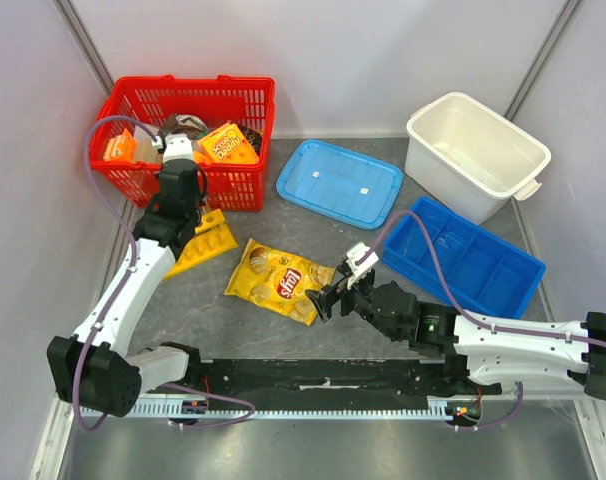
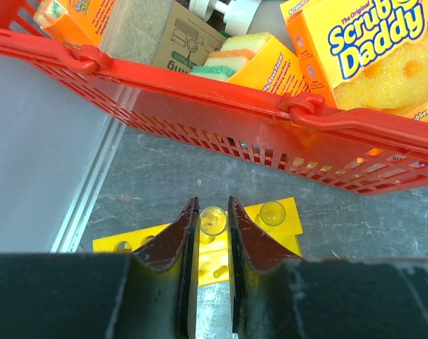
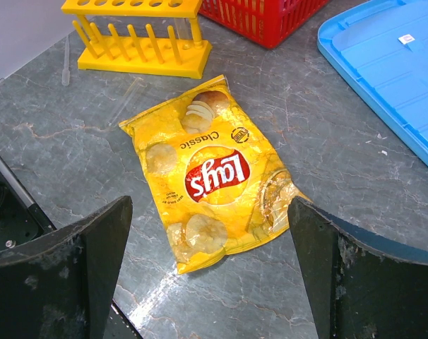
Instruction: Organize the chemistry lab equipment
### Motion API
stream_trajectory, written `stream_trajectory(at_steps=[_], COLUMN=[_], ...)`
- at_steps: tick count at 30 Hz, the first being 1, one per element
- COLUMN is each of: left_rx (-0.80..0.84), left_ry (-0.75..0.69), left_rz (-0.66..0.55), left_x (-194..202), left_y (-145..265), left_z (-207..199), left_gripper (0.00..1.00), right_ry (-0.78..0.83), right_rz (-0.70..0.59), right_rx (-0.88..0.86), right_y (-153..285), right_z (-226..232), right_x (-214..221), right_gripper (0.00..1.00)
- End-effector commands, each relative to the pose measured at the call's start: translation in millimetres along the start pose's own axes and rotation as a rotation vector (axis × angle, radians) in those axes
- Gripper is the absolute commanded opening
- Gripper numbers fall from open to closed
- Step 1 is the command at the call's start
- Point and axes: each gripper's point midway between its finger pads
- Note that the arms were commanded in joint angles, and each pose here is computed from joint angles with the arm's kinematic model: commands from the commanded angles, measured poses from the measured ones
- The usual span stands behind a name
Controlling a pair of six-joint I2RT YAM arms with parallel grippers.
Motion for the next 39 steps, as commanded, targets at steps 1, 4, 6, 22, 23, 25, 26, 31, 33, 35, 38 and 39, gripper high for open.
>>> stream_trajectory(at_steps=[1, 4, 6, 22, 23, 25, 26, 31, 33, 35, 38, 39], left_rx=[0.010, 0.008, 0.008, 0.019, 0.020, 0.025, 0.026, 0.025, 0.029, 0.029, 0.033, 0.033], left_ry=[0.034, 0.037, 0.042, 0.055, 0.055, 0.061, 0.062, 0.067, 0.068, 0.068, 0.073, 0.073], left_rz=[-0.028, -0.016, -0.010, 0.033, 0.040, 0.042, 0.046, 0.068, 0.074, 0.080, 0.088, 0.093], left_x=[-5.0, -1.6, -0.2, 10.1, 12.2, 12.1, 13.0, 18.4, 19.7, 21.9, 24.8, 26.1], left_y=[-5.2, -7.8, -9.2, -20.4, -21.7, -22.2, -23.1, -29.2, -31.2, -33.0, -34.9, -35.8], left_z=[-3.0, -2.8, -2.7, -5.8, -6.0, -7.0, -7.4, -7.1, -8.2, -8.4, -9.6, -9.3], left_gripper=[0.14, 0.14, 0.14, 0.14, 0.14, 0.14, 0.14, 0.15, 0.15, 0.15, 0.15, 0.15], right_ry=[-0.011, -0.011, -0.013, -0.022, -0.023, -0.022, -0.020, -0.025, -0.026, -0.026, -0.027, -0.024], right_rz=[-0.038, -0.039, -0.039, -0.043, -0.043, -0.043, -0.040, -0.040, -0.042, -0.043, -0.042, -0.042], right_rx=[0.010, 0.008, 0.008, -0.001, -0.001, -0.001, 0.000, 0.001, 0.001, -0.001, 0.001, 0.001], right_y=[1.4, 1.2, 0.9, 0.2, 0.4, 0.0, -0.3, -0.2, -0.3, 0.3, -0.2, 0.1], right_z=[-1.1, -0.3, -0.3, 1.9, 2.2, 2.0, 2.3, 1.7, 1.8, 2.1, 2.0, 1.6], right_x=[-11.1, -11.6, -11.5, -12.3, -12.2, -12.2, -11.2, -10.7, -11.0, -11.1, -10.6, -10.3], right_gripper=[0.98, 0.98, 0.98, 0.98, 0.98, 0.98, 0.98, 0.98, 0.98, 0.98, 0.98, 0.98])
Point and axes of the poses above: each gripper's point midway between its finger pads, its own y axis back along the fingers, its own z axis along the line the jaws close on, x = y × z, and after that the axes turned 1 degree about -y, right-handed
